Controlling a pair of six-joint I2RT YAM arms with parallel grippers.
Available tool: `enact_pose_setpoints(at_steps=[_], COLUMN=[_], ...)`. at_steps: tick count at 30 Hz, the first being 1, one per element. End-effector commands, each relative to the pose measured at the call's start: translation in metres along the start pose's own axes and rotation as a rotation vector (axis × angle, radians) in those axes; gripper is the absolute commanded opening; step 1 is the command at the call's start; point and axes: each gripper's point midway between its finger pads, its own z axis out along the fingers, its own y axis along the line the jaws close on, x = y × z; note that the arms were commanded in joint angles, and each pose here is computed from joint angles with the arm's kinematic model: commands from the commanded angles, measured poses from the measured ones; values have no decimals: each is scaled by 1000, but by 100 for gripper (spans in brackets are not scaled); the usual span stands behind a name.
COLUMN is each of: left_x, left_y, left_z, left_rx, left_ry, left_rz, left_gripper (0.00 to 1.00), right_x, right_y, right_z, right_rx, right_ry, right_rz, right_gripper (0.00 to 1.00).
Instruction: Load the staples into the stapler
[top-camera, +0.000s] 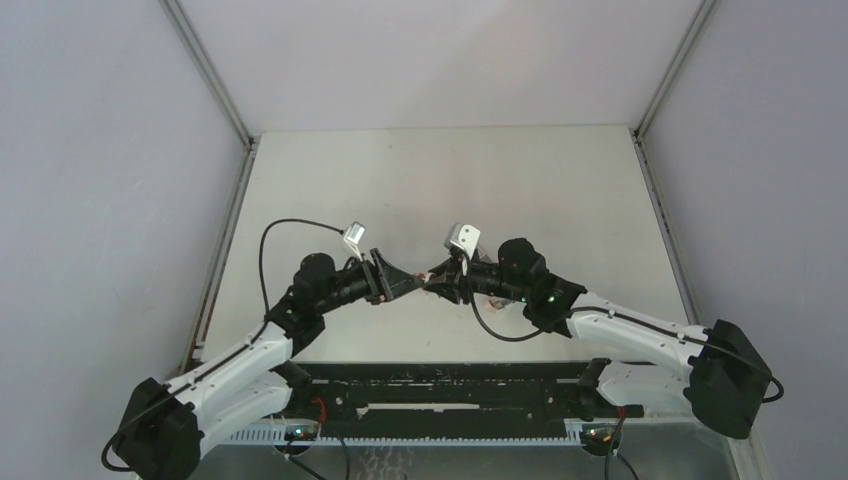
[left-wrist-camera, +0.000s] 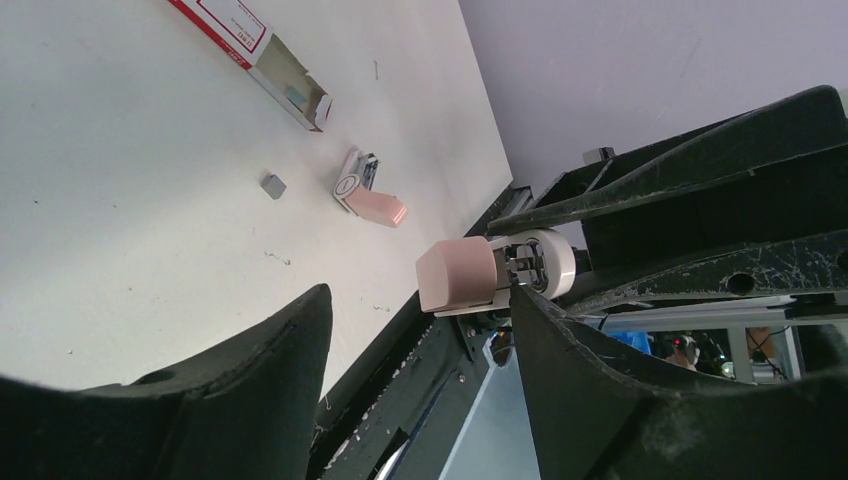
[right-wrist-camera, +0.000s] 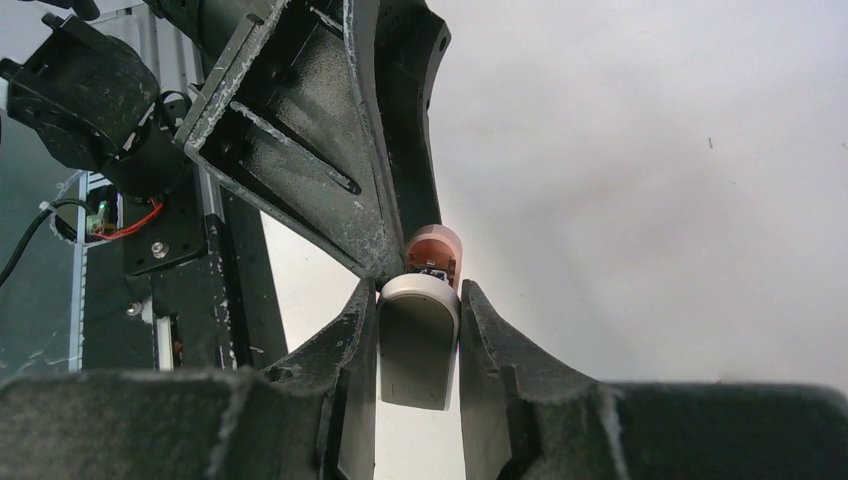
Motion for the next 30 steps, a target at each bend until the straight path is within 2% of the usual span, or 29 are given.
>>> enact_pose_setpoints(at_steps=[1, 7, 12, 15, 30], left_x=[-27, -31, -36, -34, -17], left_y=[-36, -33, -31, -28, -25], left_z=[-1, -1, -3, -2, 3], left_rx=[108, 93, 85, 80, 53], left_ry=[-95, -127, -169, -163, -70], left_rz=[28, 1, -18, -28, -15], left_gripper=[69, 65, 53, 50, 50], right_x=[-21, -19, -17, -17, -17], right_y=[11, 13, 14, 13, 7], right_z=[-1, 0, 1, 1, 1], right_rx=[-49, -60, -64, -62, -30], right_ry=[-67, -60, -54, -57, -55], right_rz=[-42, -45, -41, -42, -49], right_gripper=[0, 0, 0, 0, 0])
